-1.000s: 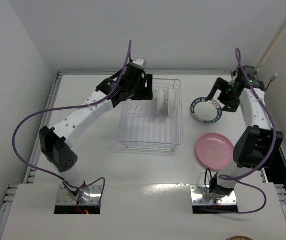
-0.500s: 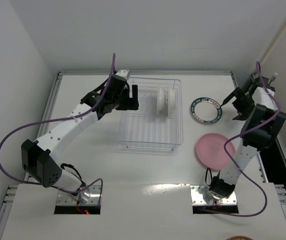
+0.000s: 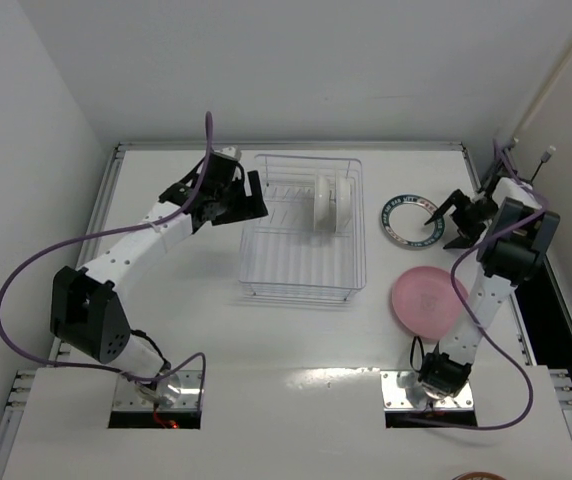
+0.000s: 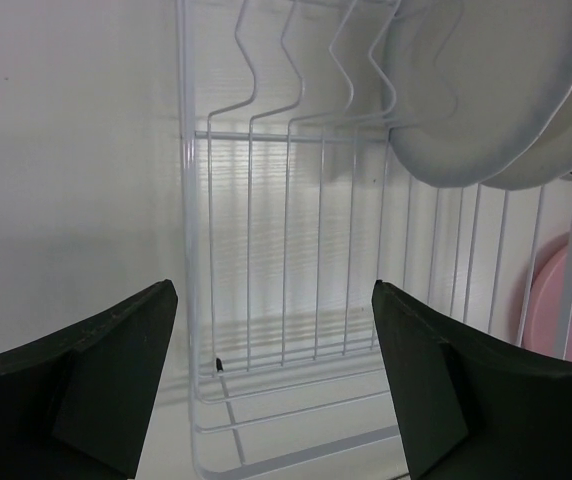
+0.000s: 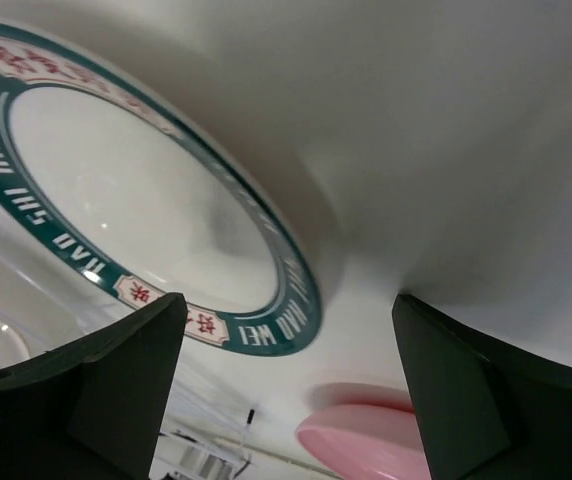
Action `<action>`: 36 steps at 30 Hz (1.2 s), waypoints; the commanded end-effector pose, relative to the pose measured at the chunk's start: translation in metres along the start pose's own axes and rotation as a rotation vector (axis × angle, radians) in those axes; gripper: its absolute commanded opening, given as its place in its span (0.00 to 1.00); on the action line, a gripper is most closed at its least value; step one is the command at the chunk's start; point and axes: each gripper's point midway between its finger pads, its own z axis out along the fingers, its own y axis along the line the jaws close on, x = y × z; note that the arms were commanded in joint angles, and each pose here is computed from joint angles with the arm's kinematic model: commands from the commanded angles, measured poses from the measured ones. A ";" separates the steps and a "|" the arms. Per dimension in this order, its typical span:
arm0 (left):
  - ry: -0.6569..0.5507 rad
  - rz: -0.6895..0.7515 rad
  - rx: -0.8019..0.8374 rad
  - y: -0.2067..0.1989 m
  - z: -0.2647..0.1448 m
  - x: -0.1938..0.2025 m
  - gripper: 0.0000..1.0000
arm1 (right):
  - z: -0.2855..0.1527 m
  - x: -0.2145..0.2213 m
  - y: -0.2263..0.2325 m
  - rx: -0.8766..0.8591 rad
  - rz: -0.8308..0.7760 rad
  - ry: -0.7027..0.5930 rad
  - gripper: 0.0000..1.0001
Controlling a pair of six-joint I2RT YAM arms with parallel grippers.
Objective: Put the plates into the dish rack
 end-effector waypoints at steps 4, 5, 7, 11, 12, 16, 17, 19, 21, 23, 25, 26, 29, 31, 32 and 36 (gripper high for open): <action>-0.032 -0.028 0.051 -0.012 0.001 -0.016 0.77 | 0.020 0.002 0.033 -0.108 -0.074 0.085 0.75; -0.036 -0.036 0.043 -0.008 0.002 -0.019 0.77 | 0.024 0.005 0.030 -0.102 -0.064 0.104 0.72; -0.048 -0.043 0.042 -0.006 -0.001 -0.023 0.77 | 0.022 0.001 0.034 -0.118 -0.073 0.091 0.57; -0.040 -0.043 0.037 -0.004 0.000 -0.019 0.77 | 0.022 0.001 0.034 -0.118 -0.073 0.091 0.26; -0.040 -0.043 0.037 -0.004 0.000 -0.019 0.77 | 0.022 0.002 0.036 -0.126 -0.072 0.094 0.17; -0.042 -0.033 0.038 -0.004 -0.002 -0.021 0.77 | 0.010 0.004 0.038 -0.135 -0.110 0.037 0.00; -0.042 -0.033 0.038 -0.004 -0.002 -0.021 0.77 | 0.005 0.004 0.038 -0.126 -0.118 0.018 0.00; -0.042 -0.033 0.038 -0.004 -0.002 -0.021 0.77 | -0.007 0.006 0.038 -0.108 -0.130 -0.015 0.00; -0.050 -0.033 0.043 -0.005 -0.005 -0.023 0.77 | -0.039 0.002 0.052 -0.104 -0.177 -0.106 0.00; -0.039 -0.034 0.025 -0.001 -0.003 -0.019 0.77 | -0.063 0.000 0.059 -0.095 -0.190 -0.174 0.00; -0.037 -0.034 0.010 0.002 -0.003 -0.018 0.77 | -0.106 -0.002 0.072 -0.093 -0.204 -0.288 0.00; -0.045 -0.034 0.015 0.001 -0.006 -0.019 0.77 | -0.124 -0.008 0.074 -0.066 -0.186 -0.362 0.00; -0.024 -0.052 -0.009 0.007 -0.003 -0.011 0.77 | -0.169 0.007 0.083 -0.056 -0.172 -0.463 0.00; -0.028 -0.052 -0.016 0.009 -0.003 -0.011 0.77 | -0.191 0.012 0.093 -0.071 -0.186 -0.512 0.00; -0.020 -0.061 -0.022 0.010 -0.003 -0.009 0.77 | -0.200 0.011 0.098 -0.081 -0.195 -0.536 0.00; -0.028 -0.072 -0.058 0.015 -0.002 -0.011 0.77 | -0.224 0.023 0.130 -0.176 -0.217 -0.565 0.00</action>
